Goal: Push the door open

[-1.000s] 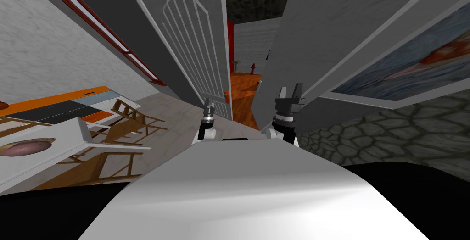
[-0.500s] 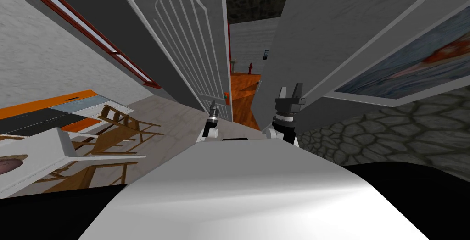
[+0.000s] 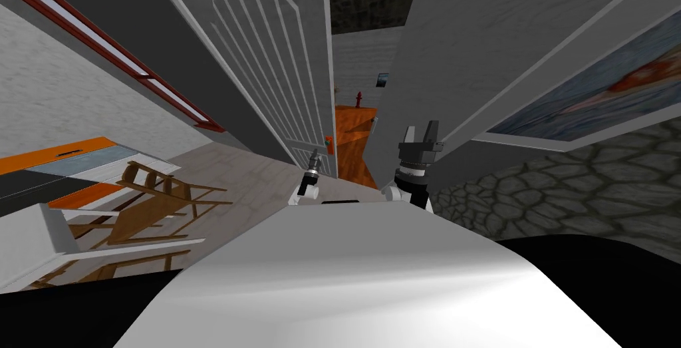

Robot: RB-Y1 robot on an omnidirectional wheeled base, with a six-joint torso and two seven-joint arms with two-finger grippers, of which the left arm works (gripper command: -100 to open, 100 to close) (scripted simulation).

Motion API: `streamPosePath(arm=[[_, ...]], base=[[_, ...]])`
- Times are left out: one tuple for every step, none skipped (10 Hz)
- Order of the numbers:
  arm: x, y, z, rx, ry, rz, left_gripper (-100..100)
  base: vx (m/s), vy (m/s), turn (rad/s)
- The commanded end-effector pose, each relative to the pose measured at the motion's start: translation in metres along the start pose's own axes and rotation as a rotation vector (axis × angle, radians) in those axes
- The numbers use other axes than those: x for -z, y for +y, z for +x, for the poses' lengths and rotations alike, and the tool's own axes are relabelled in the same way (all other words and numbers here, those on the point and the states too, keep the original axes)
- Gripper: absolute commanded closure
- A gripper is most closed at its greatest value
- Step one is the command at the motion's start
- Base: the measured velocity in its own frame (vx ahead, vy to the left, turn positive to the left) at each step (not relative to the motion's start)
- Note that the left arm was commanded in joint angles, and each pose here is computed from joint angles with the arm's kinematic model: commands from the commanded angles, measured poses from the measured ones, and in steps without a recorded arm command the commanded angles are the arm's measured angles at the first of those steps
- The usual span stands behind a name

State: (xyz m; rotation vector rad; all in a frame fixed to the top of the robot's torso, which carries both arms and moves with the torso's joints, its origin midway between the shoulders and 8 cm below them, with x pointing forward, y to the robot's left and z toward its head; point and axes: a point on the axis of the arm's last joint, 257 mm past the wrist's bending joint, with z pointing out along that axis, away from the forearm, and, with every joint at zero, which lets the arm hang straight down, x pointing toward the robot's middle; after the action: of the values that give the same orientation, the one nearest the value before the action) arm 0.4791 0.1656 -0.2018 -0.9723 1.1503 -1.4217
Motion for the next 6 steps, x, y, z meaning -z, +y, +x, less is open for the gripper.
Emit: streamPosePath(arm=[[-0.0005,0.009,0.005,0.004,0.007,-0.016,-100],[-0.0014,0.019,0.009,0.007,0.017,-0.037,-100],[-0.0021,0.028,0.013,0.01,0.026,-0.057,-100],[-0.0026,0.037,0.017,0.012,0.036,-0.078,-100],[-0.0029,0.045,0.02,0.014,0.044,-0.096,-100],[-0.0031,0.052,0.023,0.016,0.052,-0.114,-100]], base=[[0.056,0.073,-0.038],[0.039,0.058,-0.05],[0.05,0.073,-0.082],[0.057,0.083,-0.106],[0.076,0.089,-0.076],[0.074,0.093,-0.062]])
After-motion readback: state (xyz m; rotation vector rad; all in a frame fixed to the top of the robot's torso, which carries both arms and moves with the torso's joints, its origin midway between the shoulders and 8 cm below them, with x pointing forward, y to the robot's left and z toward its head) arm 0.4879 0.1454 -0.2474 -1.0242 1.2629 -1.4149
